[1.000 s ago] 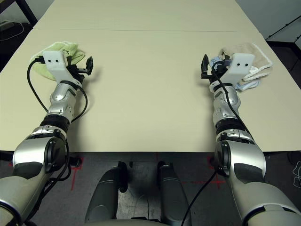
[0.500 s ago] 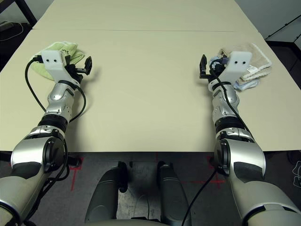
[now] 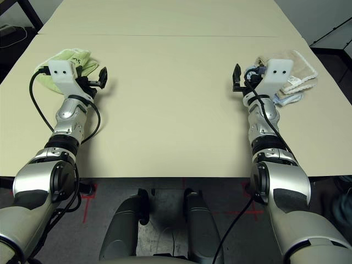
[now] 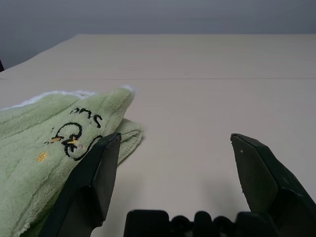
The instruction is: Fold the towel and set it aside.
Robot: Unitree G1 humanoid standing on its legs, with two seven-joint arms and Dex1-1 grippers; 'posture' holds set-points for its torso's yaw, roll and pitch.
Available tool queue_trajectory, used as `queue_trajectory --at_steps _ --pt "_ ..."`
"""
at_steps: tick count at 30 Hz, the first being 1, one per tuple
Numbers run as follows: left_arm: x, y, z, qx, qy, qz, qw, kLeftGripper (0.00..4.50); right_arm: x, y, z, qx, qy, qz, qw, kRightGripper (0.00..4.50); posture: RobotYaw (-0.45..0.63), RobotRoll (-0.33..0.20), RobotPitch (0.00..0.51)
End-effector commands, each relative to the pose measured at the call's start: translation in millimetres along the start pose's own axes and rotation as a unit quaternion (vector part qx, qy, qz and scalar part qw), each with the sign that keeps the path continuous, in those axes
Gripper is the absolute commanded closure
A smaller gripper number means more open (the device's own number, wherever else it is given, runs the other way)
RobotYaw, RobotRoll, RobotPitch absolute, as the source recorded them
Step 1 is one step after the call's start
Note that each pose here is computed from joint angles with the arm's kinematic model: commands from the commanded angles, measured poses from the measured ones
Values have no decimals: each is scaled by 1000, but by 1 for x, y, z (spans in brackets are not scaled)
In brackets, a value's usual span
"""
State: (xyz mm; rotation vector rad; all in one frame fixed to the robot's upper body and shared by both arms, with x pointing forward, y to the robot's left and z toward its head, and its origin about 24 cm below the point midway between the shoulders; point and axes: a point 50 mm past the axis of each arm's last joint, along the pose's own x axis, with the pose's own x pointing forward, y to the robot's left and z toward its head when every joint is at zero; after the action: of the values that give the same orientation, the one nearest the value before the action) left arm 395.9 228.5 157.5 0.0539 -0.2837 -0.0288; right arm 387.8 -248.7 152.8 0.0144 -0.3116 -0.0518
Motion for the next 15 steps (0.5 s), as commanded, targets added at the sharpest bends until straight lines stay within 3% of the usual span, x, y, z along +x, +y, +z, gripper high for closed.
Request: queue_trajectory --at_steps 1,15 --pt "-4 0 -7 -5 12 0 1000 0 0 -3 0 -4 6 -1 1000 35 -17 0 198" --pt "-4 1 -5 -1 7 -2 1000 0 -3 -4 -4 -3 8 -1 1000 35 -11 0 195"
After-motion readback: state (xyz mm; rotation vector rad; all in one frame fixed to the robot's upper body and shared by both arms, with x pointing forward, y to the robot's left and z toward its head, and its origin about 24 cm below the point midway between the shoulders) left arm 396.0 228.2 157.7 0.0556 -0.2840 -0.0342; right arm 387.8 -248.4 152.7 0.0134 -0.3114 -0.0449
